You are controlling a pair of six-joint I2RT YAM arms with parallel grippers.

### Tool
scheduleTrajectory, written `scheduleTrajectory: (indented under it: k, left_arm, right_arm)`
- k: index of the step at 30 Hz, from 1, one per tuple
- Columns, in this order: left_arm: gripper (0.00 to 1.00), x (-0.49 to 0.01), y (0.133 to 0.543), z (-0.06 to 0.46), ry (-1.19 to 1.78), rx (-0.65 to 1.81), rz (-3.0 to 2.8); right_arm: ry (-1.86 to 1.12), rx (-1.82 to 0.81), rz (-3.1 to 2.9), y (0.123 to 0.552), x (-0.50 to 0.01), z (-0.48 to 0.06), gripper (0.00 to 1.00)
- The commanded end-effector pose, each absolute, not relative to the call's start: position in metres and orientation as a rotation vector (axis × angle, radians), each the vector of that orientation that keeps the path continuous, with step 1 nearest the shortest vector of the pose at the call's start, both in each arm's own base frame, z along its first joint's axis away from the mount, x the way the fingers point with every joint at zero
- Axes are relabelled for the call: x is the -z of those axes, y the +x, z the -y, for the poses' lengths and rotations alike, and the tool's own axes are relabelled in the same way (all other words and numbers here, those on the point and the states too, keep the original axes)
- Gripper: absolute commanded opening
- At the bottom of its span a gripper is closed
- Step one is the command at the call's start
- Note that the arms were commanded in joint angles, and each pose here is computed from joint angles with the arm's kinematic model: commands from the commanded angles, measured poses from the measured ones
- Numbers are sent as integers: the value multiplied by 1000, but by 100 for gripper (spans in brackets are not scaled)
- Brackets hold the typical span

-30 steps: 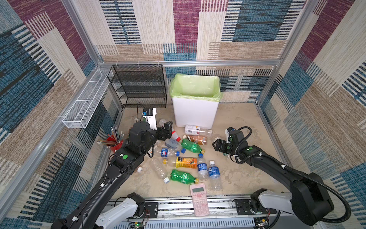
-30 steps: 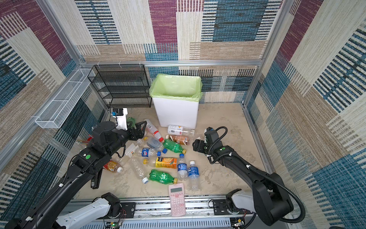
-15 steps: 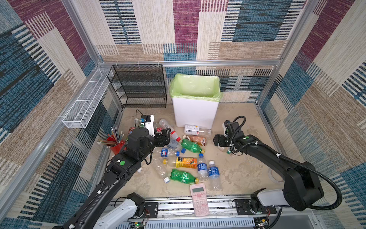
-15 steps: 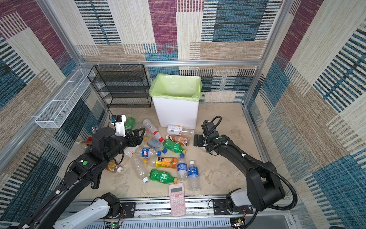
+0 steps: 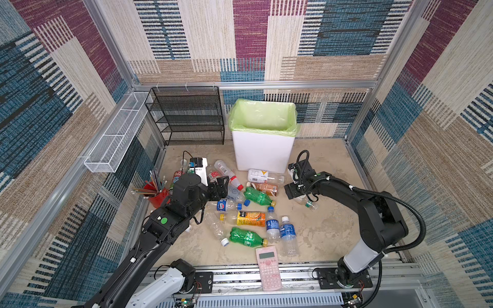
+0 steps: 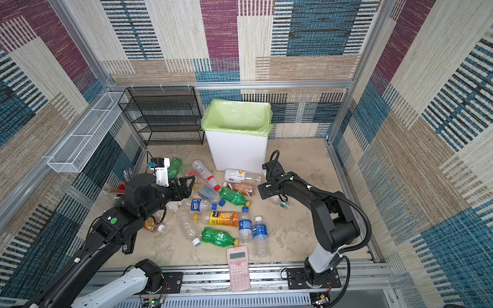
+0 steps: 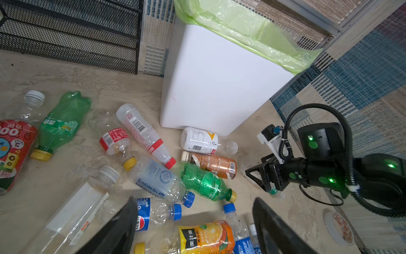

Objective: Throw the plastic bottles in the bin
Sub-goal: Pick up the plastic bottle from the center of the table.

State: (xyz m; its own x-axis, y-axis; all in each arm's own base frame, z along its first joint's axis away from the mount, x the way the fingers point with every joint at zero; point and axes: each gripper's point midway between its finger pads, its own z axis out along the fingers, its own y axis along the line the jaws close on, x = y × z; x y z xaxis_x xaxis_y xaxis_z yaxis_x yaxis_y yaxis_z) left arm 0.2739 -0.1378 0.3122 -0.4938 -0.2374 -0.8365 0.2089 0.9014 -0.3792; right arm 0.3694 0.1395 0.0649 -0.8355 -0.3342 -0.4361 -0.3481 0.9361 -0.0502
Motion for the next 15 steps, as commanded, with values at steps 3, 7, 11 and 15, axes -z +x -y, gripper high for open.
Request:
scheduleTrajectory:
  k: [3, 7, 11, 15]
  left_arm:
    - [83, -311, 270, 138, -20, 547, -2028]
    - [83, -309, 269, 137, -17, 539, -2033]
    - [83, -309, 270, 138, -10, 541, -2033]
    - [83, -310, 271, 140, 0, 545, -2033]
  right_arm:
    - [-540, -76, -2658, 367, -59, -145, 77]
    - [-521, -69, -2677, 359, -57, -141, 66]
    - [-457, -85, -2643, 354, -76, -138, 60]
    - [-346, -128, -2505, 357, -128, -135, 27]
